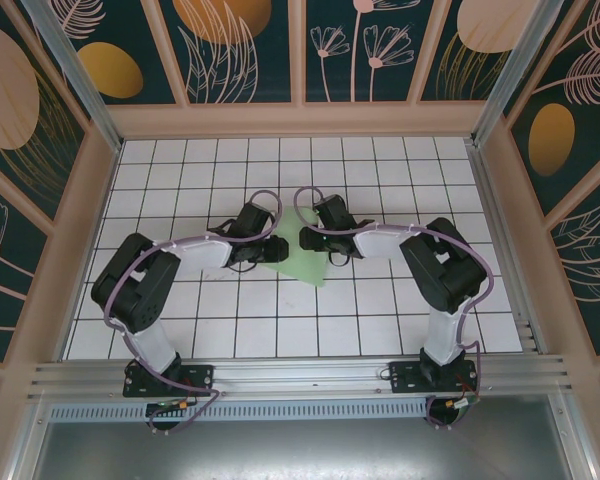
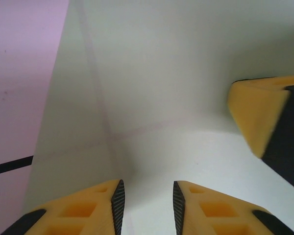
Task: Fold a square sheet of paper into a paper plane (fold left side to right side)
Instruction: Pick up the square sheet of paper from the center of the table, then place a square sheet of paper at the center of the table.
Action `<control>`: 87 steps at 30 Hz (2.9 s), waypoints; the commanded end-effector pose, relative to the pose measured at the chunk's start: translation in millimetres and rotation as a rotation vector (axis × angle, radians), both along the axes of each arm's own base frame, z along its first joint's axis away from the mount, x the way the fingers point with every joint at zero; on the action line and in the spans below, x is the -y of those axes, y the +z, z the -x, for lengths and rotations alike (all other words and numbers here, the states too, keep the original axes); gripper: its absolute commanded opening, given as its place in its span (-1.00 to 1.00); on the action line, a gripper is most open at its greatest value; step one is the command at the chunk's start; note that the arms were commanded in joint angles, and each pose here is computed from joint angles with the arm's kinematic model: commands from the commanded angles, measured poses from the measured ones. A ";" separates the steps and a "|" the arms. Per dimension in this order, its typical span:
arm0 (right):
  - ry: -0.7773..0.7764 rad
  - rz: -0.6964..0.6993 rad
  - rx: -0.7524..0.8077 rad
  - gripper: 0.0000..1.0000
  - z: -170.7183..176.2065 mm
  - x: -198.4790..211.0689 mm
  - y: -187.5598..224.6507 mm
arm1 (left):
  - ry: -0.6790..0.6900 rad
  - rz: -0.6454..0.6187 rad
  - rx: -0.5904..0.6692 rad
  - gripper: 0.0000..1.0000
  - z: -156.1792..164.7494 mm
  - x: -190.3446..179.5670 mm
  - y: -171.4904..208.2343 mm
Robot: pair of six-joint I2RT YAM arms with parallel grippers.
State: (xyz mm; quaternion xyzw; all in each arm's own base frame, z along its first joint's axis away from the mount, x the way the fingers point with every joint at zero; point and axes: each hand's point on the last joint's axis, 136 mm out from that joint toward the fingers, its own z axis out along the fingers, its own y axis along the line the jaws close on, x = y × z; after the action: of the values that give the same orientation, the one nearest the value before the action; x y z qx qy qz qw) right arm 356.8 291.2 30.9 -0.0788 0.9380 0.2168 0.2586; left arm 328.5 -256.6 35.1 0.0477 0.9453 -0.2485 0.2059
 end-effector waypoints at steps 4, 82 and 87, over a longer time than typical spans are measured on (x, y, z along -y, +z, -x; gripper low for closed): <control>0.055 -0.117 0.084 -0.21 -0.6 -7.6 37.9 | -0.011 0.084 0.107 -0.10 -10.1 5.5 51.6; -0.126 -0.193 0.240 0.63 4.2 109.8 124.3 | -0.065 0.401 0.166 -1.00 -10.2 -17.5 64.5; -0.112 -0.247 0.152 0.13 9.2 88.2 94.8 | -0.044 0.370 0.148 -1.00 -13.3 -20.4 56.5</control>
State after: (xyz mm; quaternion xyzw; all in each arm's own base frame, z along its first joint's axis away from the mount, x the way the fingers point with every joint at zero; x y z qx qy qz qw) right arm 346.2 188.0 129.7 -0.0221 0.8932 0.2778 0.3529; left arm 335.2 -238.3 92.5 0.0428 0.8579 -0.4364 0.2677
